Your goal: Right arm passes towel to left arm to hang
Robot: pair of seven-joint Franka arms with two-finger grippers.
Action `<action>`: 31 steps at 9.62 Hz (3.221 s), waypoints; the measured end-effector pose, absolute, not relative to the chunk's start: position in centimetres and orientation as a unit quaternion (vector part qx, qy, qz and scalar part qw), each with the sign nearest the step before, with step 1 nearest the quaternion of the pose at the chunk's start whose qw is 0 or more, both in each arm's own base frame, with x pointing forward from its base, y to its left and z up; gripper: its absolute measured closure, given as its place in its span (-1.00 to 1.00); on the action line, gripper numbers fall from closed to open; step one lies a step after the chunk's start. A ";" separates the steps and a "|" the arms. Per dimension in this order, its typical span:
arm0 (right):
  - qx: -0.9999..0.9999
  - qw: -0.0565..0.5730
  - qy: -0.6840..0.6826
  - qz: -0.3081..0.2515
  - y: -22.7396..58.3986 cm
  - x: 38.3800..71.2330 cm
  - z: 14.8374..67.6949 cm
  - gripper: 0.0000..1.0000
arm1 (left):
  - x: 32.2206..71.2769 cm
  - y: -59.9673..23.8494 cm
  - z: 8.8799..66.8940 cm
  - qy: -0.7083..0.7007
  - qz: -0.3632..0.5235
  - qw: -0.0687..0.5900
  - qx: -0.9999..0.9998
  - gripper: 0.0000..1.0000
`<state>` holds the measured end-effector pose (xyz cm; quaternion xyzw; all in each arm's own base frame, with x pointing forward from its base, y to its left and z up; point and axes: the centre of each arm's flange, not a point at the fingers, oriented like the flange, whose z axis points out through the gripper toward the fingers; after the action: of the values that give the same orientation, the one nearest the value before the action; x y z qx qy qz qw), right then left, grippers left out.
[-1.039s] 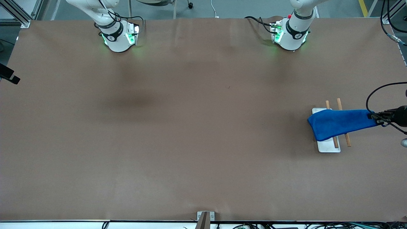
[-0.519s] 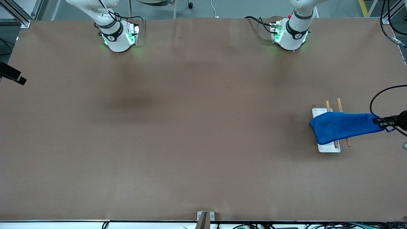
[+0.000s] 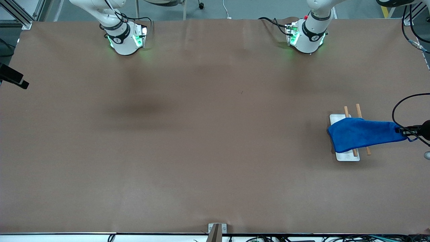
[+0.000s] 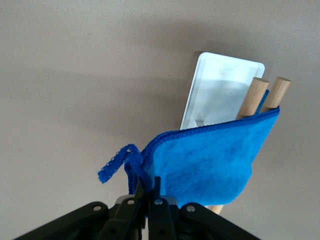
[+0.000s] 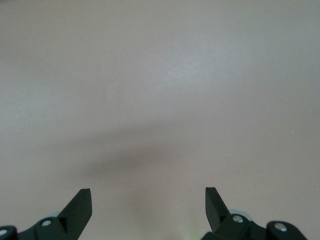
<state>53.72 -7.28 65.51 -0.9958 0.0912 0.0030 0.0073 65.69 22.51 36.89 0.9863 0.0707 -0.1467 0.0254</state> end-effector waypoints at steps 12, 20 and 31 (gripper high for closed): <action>-0.995 0.007 0.095 0.012 -7.6 53.5 65.4 -1.00 | 66.4 25.3 36.6 0.037 -0.108 0.019 0.993 -0.99; -0.995 0.007 0.094 0.012 -7.7 53.4 65.4 -1.00 | 62.6 6.2 63.0 0.010 0.018 -0.003 1.000 -1.00; -0.995 0.007 0.094 0.012 -7.8 53.4 65.4 -1.00 | 51.5 -8.6 66.8 -0.028 -0.022 -0.031 0.999 -1.00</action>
<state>53.43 -7.79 65.36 -0.9955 0.0937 0.0124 0.0069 51.46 -8.57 66.77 0.9989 -0.0278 -0.0225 -0.0311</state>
